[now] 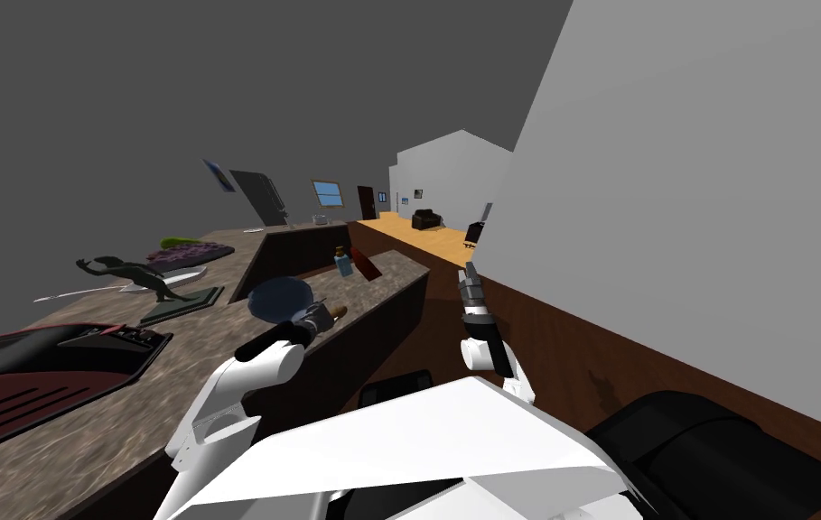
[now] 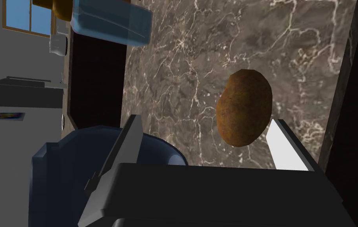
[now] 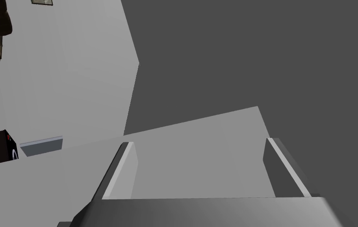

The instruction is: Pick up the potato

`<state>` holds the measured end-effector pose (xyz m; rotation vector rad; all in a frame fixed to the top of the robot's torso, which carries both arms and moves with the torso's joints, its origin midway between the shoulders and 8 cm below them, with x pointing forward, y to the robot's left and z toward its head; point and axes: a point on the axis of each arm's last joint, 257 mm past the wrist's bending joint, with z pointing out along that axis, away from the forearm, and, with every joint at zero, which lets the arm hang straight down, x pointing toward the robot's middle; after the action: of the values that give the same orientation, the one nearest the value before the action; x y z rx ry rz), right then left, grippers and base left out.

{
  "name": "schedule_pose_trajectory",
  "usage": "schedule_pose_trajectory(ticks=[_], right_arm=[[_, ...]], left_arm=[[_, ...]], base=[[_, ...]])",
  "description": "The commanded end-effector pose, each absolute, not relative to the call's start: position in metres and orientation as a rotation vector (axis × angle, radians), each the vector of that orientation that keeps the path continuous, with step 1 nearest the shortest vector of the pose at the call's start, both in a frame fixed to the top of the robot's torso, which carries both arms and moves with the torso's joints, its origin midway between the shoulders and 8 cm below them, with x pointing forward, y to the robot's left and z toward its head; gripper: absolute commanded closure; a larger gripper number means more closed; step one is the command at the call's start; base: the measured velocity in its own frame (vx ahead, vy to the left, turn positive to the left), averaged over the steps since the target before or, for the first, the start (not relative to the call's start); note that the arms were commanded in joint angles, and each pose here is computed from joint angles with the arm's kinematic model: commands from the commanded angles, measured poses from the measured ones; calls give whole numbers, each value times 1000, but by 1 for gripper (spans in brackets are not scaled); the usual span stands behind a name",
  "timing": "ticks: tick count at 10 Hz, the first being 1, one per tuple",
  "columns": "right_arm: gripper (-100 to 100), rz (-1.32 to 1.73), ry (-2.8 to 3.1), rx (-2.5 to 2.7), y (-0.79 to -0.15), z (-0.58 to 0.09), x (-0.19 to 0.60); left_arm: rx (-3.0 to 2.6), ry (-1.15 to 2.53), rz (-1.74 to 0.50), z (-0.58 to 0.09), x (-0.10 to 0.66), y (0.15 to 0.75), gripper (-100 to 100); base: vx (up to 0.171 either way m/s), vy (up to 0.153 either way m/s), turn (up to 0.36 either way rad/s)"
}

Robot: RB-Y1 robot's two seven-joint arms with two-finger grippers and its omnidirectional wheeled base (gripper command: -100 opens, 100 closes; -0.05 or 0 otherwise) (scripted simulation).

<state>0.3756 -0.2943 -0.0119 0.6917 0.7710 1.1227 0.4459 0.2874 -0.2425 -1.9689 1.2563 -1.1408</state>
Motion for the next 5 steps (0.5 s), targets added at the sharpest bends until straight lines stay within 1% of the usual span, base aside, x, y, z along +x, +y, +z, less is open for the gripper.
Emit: schedule_pose_trajectory(ticks=[1,3,5], right_arm=[[0,1123,771,692,-294,-12,376],[0,1123,771,692,-294,-12,376],[0,1123,771,692,-294,-12,376]], left_arm=[[-2030,1270,-1115,-254,441,285,-100],[-2082,1289,-1079,-265,435,285,-100],[-2151,1305,-1037,-278,425,285,-100]], base=[[80,-5,68],[60,-4,44],[81,11,60]])
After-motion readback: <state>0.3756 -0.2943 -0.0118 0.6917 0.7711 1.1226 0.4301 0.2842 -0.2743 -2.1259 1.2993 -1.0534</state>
